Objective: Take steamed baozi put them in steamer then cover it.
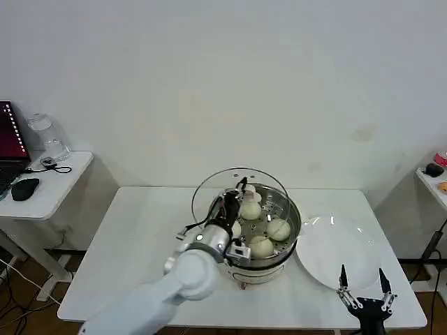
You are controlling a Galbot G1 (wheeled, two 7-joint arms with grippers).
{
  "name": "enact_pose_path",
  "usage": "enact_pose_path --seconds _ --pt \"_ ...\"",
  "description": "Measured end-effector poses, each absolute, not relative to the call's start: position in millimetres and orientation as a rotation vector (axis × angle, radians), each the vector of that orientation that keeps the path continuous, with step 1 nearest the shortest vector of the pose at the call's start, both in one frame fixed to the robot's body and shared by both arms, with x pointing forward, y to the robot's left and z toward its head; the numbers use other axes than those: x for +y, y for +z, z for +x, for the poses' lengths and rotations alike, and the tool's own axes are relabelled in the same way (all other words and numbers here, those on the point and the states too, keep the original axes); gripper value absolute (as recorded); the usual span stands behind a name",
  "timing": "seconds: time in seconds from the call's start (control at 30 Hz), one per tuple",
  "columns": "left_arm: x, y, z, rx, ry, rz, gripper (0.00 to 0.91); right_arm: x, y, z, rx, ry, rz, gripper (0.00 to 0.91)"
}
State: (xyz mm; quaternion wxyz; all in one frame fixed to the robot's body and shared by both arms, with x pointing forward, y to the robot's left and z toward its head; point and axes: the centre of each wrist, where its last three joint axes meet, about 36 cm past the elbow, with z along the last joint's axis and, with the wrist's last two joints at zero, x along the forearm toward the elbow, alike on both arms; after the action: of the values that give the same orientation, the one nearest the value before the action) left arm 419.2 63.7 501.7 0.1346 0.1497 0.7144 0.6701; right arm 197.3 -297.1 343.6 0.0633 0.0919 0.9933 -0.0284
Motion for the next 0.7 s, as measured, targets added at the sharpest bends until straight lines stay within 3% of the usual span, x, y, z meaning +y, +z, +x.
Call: enact_pose_path --seconds 0.7 --pt "18 483 414 2.068 1.979 0.435 0.0 -296 338 199 3.013 -0.101 0.275 0.907"
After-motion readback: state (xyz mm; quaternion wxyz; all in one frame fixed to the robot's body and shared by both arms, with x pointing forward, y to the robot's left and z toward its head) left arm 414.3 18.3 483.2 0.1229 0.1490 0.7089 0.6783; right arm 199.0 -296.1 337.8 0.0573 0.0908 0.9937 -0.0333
